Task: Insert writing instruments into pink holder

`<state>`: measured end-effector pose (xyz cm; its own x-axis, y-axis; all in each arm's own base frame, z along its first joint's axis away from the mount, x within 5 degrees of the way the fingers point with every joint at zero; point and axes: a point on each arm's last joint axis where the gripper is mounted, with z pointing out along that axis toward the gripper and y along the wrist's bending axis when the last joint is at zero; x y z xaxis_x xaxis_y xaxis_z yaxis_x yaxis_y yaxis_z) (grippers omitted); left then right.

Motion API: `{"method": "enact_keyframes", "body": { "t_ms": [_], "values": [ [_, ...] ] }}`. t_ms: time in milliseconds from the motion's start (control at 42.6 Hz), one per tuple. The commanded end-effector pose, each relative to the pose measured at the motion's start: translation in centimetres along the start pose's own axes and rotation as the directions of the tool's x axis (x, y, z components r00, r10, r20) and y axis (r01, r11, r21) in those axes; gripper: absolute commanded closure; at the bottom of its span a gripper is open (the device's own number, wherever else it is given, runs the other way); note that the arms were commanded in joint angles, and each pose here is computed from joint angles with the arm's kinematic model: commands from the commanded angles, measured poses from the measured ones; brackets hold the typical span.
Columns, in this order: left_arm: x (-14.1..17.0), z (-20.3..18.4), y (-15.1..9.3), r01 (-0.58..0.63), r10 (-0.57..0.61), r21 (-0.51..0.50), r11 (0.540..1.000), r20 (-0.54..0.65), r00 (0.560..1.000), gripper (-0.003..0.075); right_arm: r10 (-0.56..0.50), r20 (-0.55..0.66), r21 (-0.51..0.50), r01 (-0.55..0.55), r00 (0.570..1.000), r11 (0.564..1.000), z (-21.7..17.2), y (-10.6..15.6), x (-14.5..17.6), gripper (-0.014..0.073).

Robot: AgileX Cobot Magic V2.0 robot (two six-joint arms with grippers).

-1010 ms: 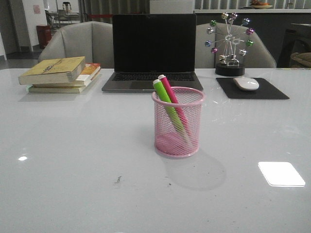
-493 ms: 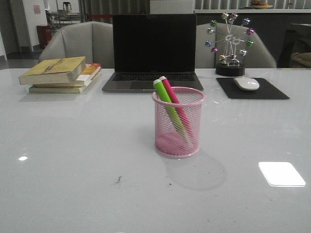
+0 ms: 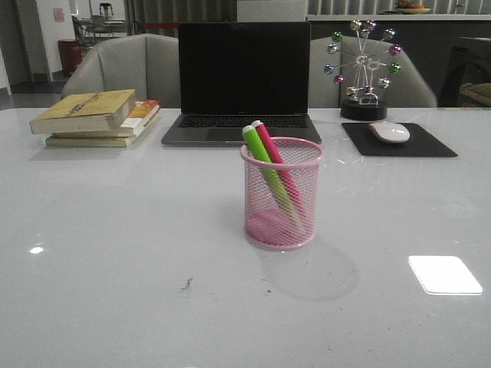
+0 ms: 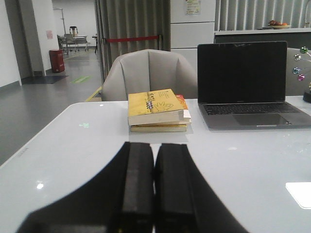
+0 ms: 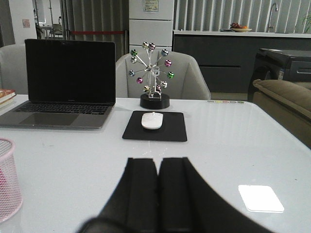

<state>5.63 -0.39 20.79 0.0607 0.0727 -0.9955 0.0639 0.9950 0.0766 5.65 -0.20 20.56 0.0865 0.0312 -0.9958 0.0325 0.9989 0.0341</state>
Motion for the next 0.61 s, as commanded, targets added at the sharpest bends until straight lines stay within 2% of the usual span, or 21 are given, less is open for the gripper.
{"method": "enact_keyframes", "body": {
  "t_ms": [0, 211, 329, 587],
  "values": [
    [-0.9, -0.2, 0.13, 0.014, -0.013, -0.014, 1.0, 0.1, 0.995, 0.0622, 0.001, 0.138, -0.002, -0.001, 0.99, 1.0, -0.27, 0.04, -1.51, 0.0537],
    [-0.9, -0.2, 0.13, 0.014, -0.013, -0.014, 1.0, 0.1, 0.995, 0.0622, -0.03, 0.134, 0.003, 0.029, 0.991, 1.0, -0.27, 0.03, -1.48, 0.0537],
    [-0.9, -0.2, 0.13, 0.014, -0.013, -0.014, 1.0, 0.1, 0.995, 0.0622, 0.001, 0.137, 0.003, -0.002, 0.991, 1.0, -0.27, -0.01, -1.5, 0.0537],
    [-0.9, -0.2, 0.13, 0.014, -0.013, -0.014, 1.0, 0.1, 0.995, 0.0622, 0.001, 0.136, 0.005, -0.001, 0.991, 1.0, -0.27, -0.02, -1.49, 0.0537]
  ]
}}
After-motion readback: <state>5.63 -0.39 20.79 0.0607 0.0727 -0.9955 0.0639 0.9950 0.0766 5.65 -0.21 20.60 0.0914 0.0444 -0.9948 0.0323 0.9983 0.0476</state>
